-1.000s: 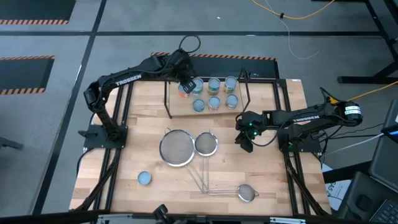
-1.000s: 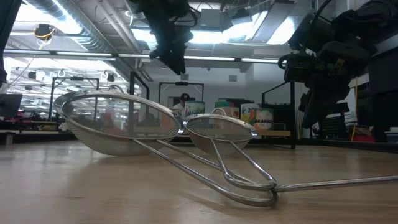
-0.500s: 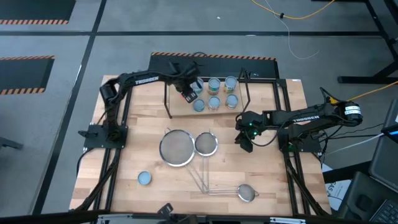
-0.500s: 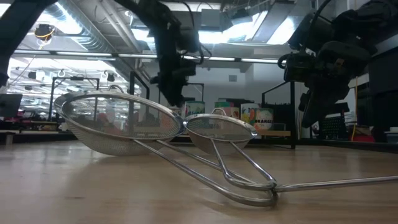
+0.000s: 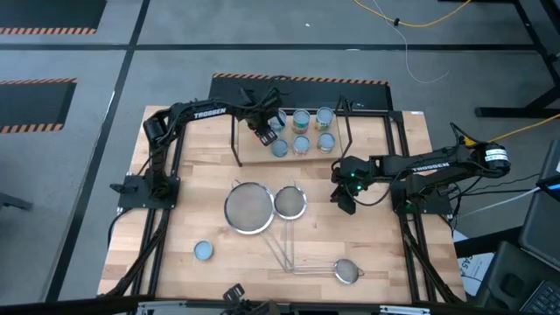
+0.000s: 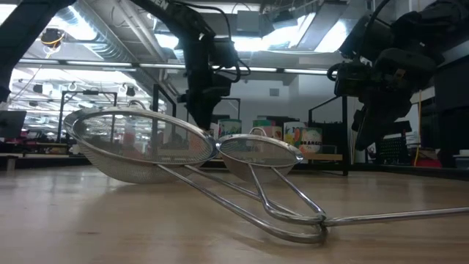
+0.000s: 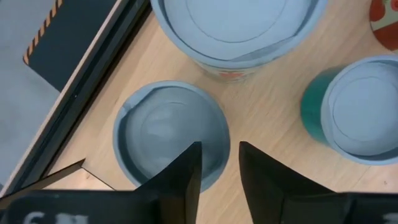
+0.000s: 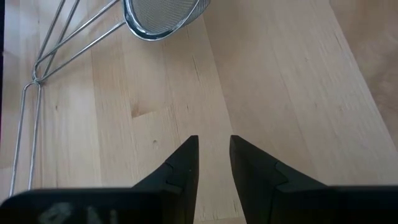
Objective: Pick and place cans onto a shelf
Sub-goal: Put the canned meatballs on the shelf, then put the canned pineapple rings on the shelf
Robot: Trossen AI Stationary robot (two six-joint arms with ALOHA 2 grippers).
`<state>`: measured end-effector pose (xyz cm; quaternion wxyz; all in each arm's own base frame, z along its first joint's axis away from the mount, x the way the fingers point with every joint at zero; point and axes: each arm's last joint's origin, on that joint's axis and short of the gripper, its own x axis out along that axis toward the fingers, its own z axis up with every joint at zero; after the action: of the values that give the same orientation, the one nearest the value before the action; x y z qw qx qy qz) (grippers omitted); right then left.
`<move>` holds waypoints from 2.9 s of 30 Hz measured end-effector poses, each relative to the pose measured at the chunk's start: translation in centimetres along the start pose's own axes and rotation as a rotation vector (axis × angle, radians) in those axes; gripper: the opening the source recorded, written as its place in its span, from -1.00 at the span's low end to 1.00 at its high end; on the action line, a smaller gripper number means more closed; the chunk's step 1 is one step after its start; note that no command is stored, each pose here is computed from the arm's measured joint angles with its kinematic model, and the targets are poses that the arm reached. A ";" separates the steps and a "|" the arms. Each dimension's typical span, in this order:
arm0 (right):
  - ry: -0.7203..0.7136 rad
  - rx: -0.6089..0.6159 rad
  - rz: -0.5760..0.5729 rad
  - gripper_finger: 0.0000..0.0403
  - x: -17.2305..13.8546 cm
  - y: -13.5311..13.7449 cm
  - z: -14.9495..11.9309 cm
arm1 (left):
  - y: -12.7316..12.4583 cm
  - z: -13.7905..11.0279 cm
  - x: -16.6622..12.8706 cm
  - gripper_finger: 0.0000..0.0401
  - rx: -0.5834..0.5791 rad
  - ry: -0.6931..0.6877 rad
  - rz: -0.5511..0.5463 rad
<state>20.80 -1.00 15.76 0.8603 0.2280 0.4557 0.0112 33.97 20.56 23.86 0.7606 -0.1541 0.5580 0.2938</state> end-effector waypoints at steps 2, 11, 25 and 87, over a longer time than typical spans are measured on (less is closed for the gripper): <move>0.000 0.000 0.000 -0.53 0.0 0.0 0.0 | 0.0 0.0 0.0 -0.57 0.014 0.000 0.001; 0.000 0.000 0.000 -0.53 0.0 0.0 0.0 | 0.0 -0.2 0.0 -0.97 0.113 0.017 0.005; 0.000 0.000 0.000 -0.53 0.0 0.0 0.0 | 0.1 -0.9 -0.1 -0.99 0.505 0.090 -0.008; -0.002 0.004 0.001 -0.53 0.0 0.0 0.0 | -0.3 -1.4 -1.6 -0.72 1.008 0.145 0.087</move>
<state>20.82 -1.01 15.77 0.8604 0.2297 0.4548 0.0105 32.72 19.08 24.89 0.6868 0.2351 0.6878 0.0081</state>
